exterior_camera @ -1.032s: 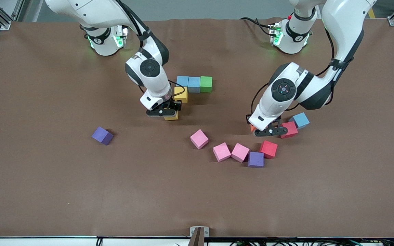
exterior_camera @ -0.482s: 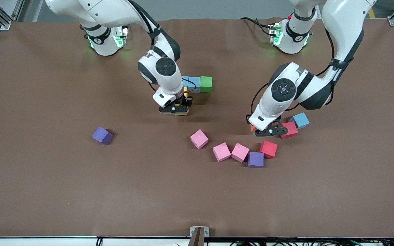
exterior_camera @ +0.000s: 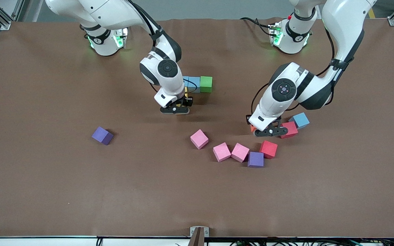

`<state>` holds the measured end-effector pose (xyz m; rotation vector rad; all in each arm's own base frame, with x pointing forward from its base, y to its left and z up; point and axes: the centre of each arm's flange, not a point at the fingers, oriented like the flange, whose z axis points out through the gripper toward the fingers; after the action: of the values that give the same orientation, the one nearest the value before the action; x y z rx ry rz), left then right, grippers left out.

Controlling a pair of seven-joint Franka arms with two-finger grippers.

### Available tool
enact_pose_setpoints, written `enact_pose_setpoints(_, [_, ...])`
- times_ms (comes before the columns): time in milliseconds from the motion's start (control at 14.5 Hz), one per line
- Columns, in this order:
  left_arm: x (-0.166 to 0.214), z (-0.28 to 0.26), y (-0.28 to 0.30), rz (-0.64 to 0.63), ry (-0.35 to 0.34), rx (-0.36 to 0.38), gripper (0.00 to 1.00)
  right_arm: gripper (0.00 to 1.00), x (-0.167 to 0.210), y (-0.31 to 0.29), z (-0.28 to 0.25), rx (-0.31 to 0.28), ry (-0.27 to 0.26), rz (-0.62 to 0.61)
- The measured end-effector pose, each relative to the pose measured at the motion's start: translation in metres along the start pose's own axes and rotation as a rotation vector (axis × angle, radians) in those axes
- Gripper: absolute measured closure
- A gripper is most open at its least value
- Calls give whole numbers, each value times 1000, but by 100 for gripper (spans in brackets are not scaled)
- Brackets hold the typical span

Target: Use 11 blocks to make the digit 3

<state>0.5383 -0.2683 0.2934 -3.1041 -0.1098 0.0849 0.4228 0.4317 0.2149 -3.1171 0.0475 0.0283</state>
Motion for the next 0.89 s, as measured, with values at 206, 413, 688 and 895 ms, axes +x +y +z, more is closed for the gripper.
enact_pose_setpoints(206, [-2,0,3,-53,0,0,44,44,-1,0,1,-4,-3,3])
enact_pose_setpoints(413, [-4,-1,8,-148,2,-2,44,44,-1,0,2,-6,-5,14])
enact_pose_setpoints(688, [-9,-4,20,-301,7,-6,44,44,-2,1,6,-10,-11,18])
enact_pose_setpoints(895, [-10,-7,24,-508,10,-12,44,44,-2,1,8,-12,-13,19])
